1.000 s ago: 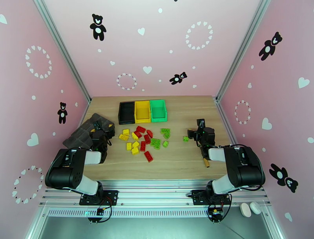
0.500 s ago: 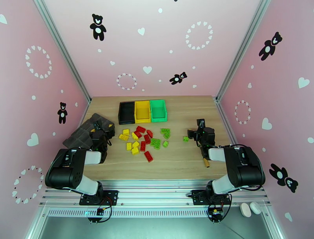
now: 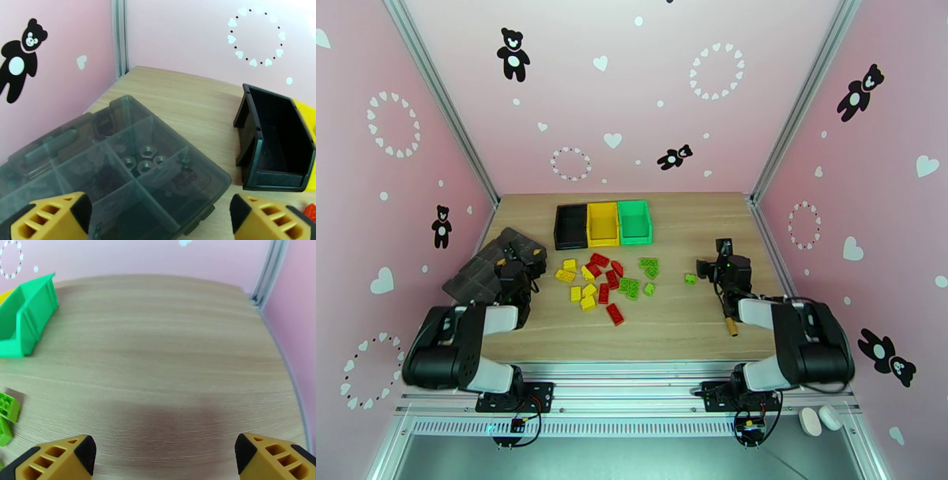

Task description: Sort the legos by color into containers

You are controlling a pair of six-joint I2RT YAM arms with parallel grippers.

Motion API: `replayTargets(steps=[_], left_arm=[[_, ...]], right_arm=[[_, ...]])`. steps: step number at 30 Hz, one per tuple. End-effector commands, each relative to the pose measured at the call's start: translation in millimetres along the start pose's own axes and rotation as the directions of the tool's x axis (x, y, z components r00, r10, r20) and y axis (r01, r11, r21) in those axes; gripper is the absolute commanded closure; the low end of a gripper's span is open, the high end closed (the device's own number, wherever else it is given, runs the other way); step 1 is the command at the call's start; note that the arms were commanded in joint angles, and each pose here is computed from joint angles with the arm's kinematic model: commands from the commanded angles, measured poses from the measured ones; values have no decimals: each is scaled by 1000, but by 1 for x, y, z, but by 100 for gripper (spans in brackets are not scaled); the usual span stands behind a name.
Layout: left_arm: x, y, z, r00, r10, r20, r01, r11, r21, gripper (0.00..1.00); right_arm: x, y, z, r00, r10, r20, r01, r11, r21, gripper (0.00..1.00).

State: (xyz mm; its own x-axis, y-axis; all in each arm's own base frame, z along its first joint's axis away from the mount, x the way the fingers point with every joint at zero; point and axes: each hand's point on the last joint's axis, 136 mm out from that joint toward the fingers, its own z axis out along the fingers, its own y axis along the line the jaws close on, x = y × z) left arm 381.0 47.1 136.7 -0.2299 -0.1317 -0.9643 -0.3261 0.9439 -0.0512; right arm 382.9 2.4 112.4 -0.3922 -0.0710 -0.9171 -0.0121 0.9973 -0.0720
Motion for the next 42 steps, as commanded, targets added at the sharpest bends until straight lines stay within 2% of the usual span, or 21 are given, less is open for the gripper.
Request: replayTargets(steps=[1,2,5,8,11,15,18,20,23,29,33,36,42], left_arm=[[-24,4,-6,998,-28,-52,26,999,-31,1],[-32,2,-10,998,-41,-57,40,999,-21,2],[-52,6,-22,986,-127,-112,122,991,-57,2],[-67,10,-37,955,-228,-189,209,971,-115,2],[-75,-3,-47,917,-269,-295,255,963,-87,2],[-58,-10,-57,824,-368,-431,344,929,-134,2],[-46,-35,-66,727,-443,-525,475,876,-82,2],[-36,-49,-73,656,-479,-583,546,835,-72,2],[-13,-68,-85,575,-484,-660,587,805,-79,2],[18,-104,-118,515,-423,-746,579,813,-61,2],[49,-122,-137,456,-396,-797,589,806,-64,2],[66,-123,-143,419,-410,-810,600,795,-92,2],[77,-94,-147,422,-447,-789,534,826,-182,2]], right_arm=[[-42,-11,-25,996,65,65,-67,997,39,1],[-50,-15,-32,993,94,67,-98,994,55,1],[-63,-34,-57,982,183,-39,-174,970,171,1],[-53,-54,-80,932,284,-226,-203,924,324,1],[-38,-44,-86,854,330,-404,-203,924,325,1],[-23,-12,-84,741,420,-524,-338,908,248,3],[-19,20,-83,654,461,-600,-463,871,165,16],[-13,33,-84,618,464,-635,-488,859,152,23],[-3,55,-88,596,410,-690,-464,878,121,27],[23,124,-99,564,185,-805,-348,937,-28,26],[35,184,-110,569,-28,-822,-227,955,-190,20],[46,227,-118,549,-176,-817,-134,946,-294,19],[69,302,-131,495,-406,-768,25,890,-455,17]])
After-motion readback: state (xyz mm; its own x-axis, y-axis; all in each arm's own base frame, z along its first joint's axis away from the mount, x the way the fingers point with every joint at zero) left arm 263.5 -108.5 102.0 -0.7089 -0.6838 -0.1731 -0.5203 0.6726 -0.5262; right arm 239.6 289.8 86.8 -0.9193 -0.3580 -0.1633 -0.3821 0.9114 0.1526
